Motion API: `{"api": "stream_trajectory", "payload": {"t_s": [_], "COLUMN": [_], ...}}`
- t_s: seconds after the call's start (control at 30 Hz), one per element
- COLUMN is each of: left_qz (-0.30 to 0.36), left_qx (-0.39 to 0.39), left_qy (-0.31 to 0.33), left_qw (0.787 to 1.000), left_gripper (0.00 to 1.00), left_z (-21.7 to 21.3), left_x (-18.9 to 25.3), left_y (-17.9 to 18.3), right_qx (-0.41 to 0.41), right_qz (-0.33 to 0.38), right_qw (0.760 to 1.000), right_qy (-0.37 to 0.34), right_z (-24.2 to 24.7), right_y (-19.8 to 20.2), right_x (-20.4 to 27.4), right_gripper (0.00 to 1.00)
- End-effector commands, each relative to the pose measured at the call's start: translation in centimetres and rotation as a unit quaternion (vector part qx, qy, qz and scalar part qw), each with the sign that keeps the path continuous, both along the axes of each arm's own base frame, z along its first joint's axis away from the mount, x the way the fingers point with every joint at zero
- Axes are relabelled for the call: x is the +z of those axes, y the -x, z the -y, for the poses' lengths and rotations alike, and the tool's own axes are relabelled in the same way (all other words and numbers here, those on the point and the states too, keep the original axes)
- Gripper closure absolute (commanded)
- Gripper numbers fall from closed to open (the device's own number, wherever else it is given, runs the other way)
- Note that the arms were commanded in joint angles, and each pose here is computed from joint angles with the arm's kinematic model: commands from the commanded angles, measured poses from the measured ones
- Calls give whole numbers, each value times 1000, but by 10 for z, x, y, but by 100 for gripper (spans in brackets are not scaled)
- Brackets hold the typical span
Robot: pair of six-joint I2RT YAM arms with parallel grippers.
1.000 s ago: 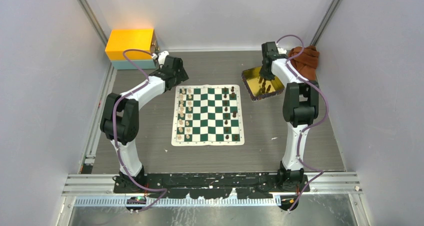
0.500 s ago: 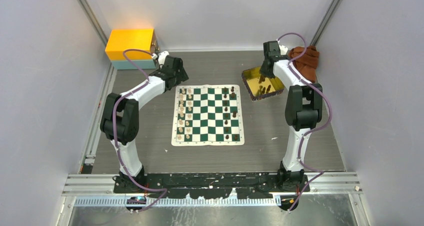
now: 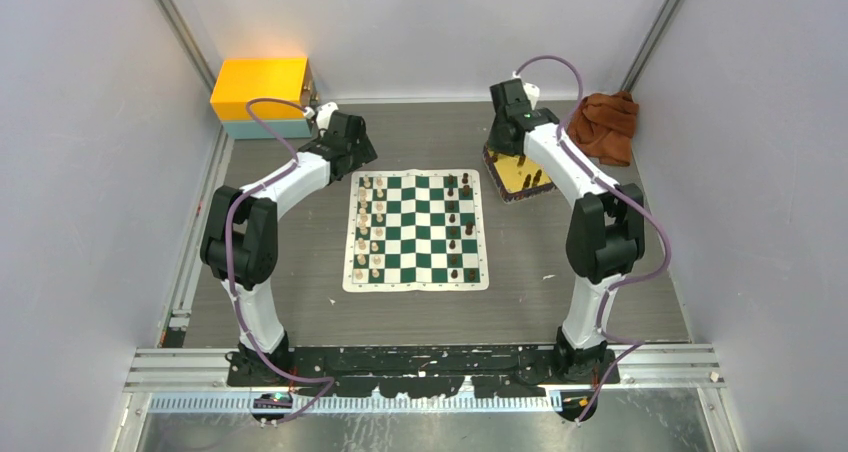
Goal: Set up the chess pieces on the board
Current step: Pick up the chess piece from the storage box, then place the chess piece on the chessboard.
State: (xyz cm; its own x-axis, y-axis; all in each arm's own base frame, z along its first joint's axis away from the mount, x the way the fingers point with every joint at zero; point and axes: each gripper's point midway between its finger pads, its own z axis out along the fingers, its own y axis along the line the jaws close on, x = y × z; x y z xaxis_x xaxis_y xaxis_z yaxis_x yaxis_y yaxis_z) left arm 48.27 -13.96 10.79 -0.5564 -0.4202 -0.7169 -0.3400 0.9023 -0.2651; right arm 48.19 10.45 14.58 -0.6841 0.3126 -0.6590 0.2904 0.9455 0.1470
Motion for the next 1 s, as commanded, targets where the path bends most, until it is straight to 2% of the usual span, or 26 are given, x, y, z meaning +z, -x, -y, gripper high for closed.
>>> {"api": "stream_trajectory", "payload": {"t_s": [0.0,0.37,0.97], "left_qz": [40,39,37], "left_qx": [5,4,2], "left_qy": [12,14,17], "left_qw": [999,999,999], "left_gripper": [21,21,21], "left_z": [-3,-3,-3], "left_x": [36,34,31], "left_y": [-6,-3,-1], "right_qx": [28,73,85], "right_qz": [19,-3,-20], "right_qw": [999,997,995], "right_qy": [9,27,40], "right_z": [-19,-51,-54], "right_y": [28,82,106], "right_x": [38,26,11], "right_gripper": [99,99,99]}}
